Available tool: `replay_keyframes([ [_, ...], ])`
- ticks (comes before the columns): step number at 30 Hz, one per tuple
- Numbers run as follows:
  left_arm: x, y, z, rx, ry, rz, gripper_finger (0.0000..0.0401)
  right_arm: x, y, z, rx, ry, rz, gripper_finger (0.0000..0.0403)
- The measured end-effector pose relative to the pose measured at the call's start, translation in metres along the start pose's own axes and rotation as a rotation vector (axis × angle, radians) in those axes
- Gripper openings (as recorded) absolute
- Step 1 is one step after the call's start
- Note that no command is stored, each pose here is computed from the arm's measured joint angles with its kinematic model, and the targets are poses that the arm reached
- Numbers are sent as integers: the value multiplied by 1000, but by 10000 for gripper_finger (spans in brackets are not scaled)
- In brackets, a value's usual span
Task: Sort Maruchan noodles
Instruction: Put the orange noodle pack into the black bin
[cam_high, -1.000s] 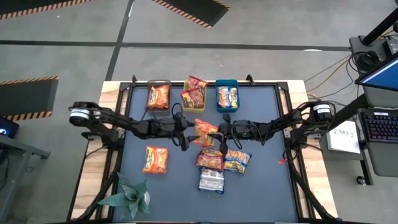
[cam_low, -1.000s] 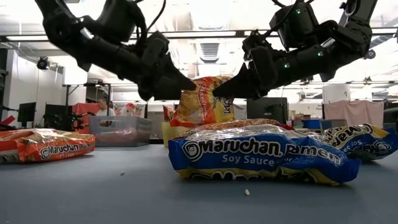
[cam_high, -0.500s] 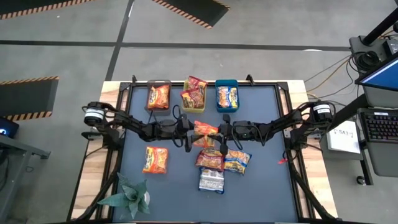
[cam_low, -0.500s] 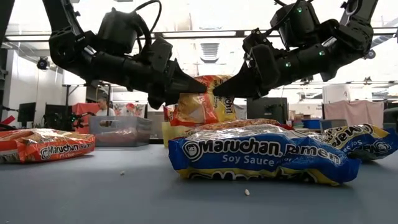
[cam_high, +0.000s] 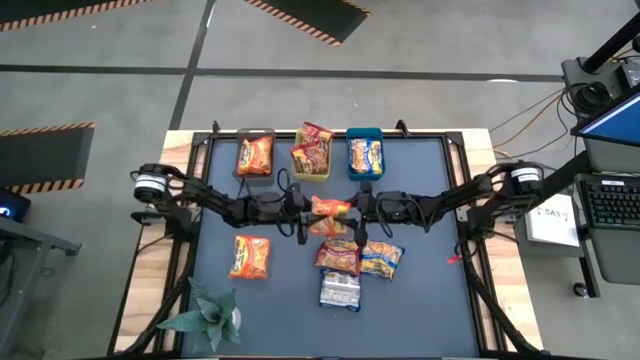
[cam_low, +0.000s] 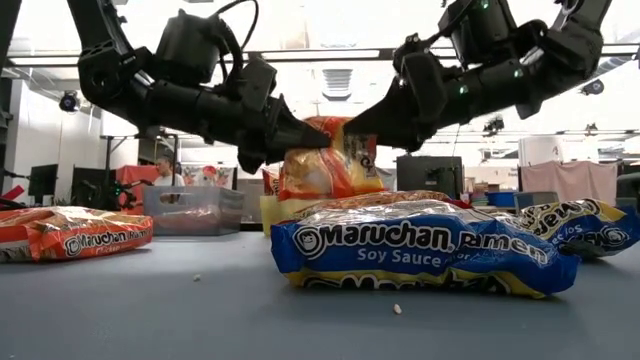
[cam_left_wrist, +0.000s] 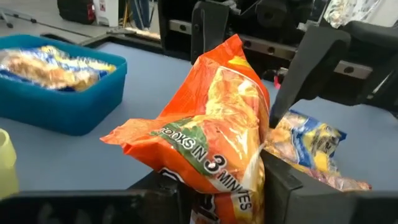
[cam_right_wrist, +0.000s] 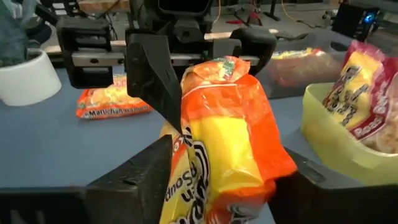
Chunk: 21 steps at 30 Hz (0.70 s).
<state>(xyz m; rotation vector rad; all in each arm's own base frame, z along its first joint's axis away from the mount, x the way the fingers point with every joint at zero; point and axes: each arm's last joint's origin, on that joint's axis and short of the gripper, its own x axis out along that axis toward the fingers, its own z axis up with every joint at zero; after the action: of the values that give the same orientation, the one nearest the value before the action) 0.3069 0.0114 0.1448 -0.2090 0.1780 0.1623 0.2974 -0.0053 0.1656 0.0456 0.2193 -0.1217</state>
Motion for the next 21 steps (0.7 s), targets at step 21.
replay_keyframes([
  [21,-88,35,121,257,-34,1244,103,-74,-17,69,-11,-94,-72,249],
])
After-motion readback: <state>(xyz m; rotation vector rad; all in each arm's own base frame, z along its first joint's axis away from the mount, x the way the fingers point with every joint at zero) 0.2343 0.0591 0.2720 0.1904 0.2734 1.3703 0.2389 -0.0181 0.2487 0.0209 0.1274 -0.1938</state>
